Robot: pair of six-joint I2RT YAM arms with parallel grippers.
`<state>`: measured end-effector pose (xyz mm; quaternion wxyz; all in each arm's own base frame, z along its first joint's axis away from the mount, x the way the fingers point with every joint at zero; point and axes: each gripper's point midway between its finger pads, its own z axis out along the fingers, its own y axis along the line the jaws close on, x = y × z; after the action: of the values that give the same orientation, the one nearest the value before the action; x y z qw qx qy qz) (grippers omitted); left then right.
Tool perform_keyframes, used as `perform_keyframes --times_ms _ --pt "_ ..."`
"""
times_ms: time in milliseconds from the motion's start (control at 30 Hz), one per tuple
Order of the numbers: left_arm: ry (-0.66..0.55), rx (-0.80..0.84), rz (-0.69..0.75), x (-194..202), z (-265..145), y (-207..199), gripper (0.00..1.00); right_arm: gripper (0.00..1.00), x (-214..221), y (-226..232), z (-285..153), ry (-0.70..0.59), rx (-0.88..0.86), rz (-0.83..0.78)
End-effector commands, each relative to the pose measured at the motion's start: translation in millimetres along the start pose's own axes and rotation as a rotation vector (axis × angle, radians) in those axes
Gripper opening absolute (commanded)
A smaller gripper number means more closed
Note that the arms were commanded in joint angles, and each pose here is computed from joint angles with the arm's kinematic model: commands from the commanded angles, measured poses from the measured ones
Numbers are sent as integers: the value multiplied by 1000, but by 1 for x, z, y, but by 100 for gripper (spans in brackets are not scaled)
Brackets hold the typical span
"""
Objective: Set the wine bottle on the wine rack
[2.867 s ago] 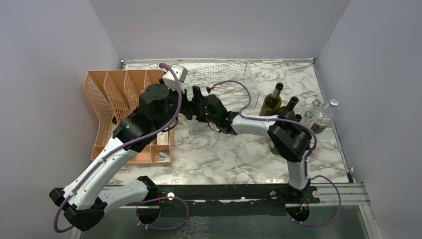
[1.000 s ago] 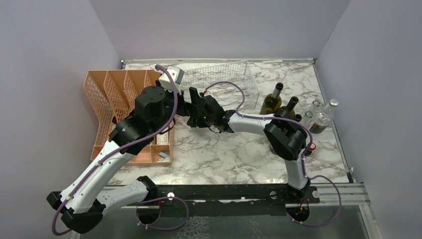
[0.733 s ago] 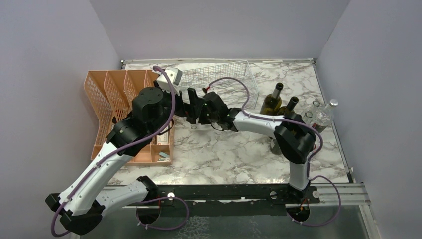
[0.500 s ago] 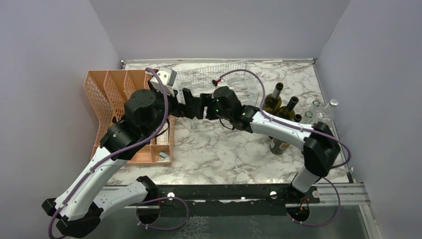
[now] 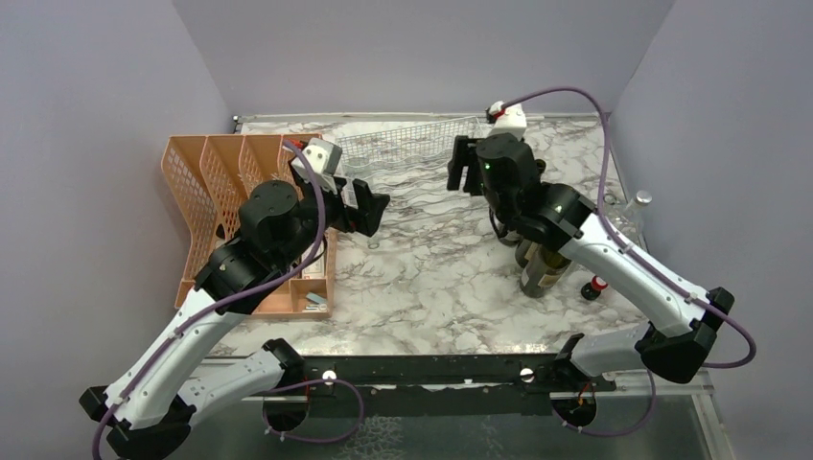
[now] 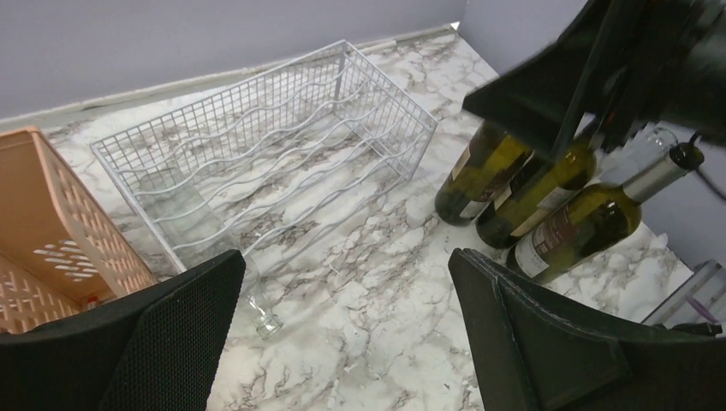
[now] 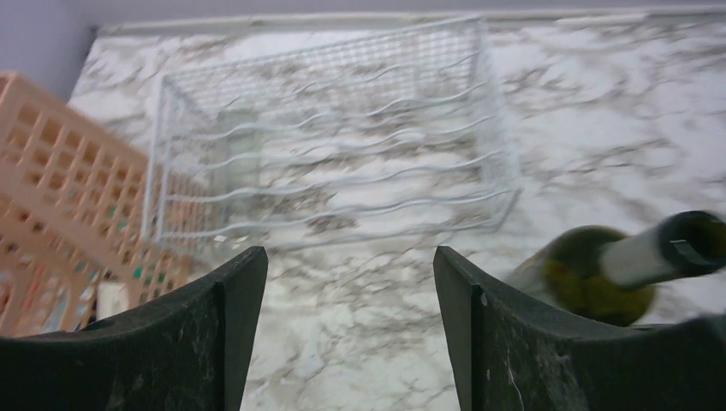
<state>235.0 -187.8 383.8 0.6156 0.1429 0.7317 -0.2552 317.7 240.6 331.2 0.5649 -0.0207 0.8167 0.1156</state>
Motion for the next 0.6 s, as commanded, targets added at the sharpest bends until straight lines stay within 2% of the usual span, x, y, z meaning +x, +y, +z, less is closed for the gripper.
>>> perform_keyframes --times_ms 0,200,367,567 --pt "14 72 7 8 11 -12 99 75 -28 -77 -11 -21 300 -127" --pt "79 116 -3 27 25 -21 99 79 -48 -123 -4 -27 434 -110" --pt "112 155 -18 44 33 -27 99 79 -38 -144 7 7 467 -73" --pt "150 177 -31 58 40 -32 99 69 -16 -158 18 51 472 -44"
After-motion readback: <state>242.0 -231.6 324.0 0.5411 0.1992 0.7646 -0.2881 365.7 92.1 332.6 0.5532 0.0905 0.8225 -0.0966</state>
